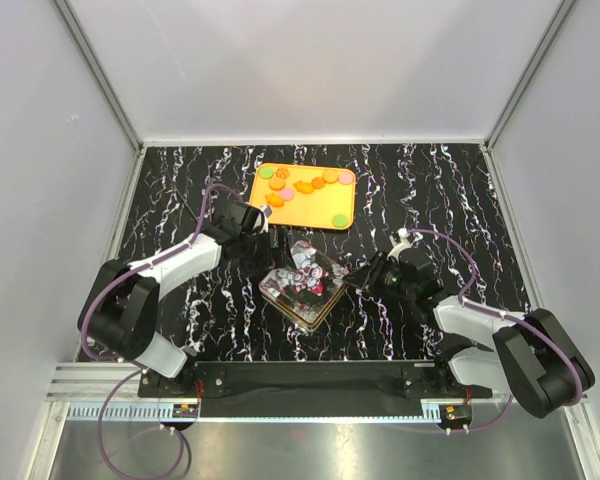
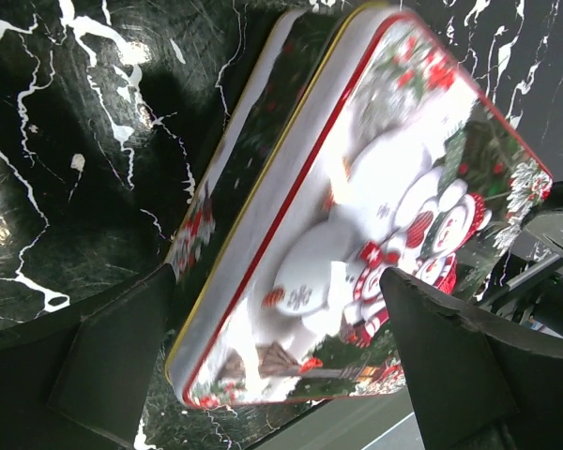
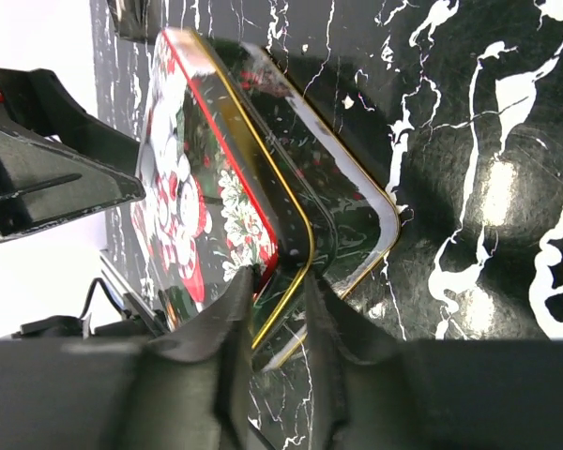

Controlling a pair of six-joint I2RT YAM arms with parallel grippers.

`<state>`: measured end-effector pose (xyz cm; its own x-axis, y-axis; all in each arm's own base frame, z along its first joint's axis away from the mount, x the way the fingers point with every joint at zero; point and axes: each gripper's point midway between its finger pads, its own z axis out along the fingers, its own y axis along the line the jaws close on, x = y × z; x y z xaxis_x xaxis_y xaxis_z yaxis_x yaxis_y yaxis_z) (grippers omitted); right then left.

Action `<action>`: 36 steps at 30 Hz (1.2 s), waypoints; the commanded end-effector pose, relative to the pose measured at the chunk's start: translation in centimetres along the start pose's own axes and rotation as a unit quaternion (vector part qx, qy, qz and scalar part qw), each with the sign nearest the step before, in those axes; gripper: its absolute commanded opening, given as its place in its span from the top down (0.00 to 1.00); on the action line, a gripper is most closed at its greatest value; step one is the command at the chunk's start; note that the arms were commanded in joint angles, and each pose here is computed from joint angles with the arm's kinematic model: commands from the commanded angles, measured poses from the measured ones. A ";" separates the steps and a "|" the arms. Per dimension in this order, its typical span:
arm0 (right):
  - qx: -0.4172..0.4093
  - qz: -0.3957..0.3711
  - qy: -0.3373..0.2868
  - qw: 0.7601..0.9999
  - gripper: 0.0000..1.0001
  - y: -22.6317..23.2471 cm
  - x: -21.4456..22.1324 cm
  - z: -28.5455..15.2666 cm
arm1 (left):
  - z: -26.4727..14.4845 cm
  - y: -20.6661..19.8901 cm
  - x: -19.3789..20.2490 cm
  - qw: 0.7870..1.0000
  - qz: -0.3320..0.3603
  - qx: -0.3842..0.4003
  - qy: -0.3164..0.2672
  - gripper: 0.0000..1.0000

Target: Pack the cookies

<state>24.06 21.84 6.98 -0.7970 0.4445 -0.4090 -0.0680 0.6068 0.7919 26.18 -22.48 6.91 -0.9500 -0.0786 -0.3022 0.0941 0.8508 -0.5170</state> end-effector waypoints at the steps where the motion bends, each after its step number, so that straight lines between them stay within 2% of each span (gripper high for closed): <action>1: 0.051 0.007 0.018 0.999 0.75 -3.3 2.0 -0.3 | 0.0 -1.2 -1.3 1.000 0.007 0.027 -0.014 0.01; 7: 0.067 0.016 0.029 0.997 0.77 -4.3 2.9 -0.5 | 0.2 -1.1 -1.3 1.000 0.010 0.025 -0.006 0.01; 11: 0.063 0.014 0.024 0.998 0.48 -3.3 2.1 -0.8 | -0.3 -1.5 -1.4 0.999 0.019 0.028 -0.005 0.01; 12: 0.055 0.009 0.018 0.998 0.38 -2.5 1.6 -1.1 | -0.6 -1.6 -1.3 0.999 0.021 0.027 -0.002 0.01; 15: 0.043 -0.006 0.008 0.999 0.32 -0.6 0.4 -1.9 | -1.0 -1.5 -1.2 0.999 0.027 0.029 -0.004 0.01; 22: -0.017 0.016 0.051 0.998 0.32 3.1 1.0 -2.5 | -0.3 -1.7 0.5 0.998 0.000 0.062 0.013 0.02; 36: -0.021 0.044 0.082 0.995 0.34 3.8 3.2 -1.9 | -0.4 -2.6 1.5 0.995 -0.022 0.095 -0.003 0.06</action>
<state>19.83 23.17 8.46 -0.8852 0.3781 -0.2710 -0.0045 0.5757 0.8177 23.94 -23.34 6.09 -0.9671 -0.1035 -0.2322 0.0641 0.7847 -0.6166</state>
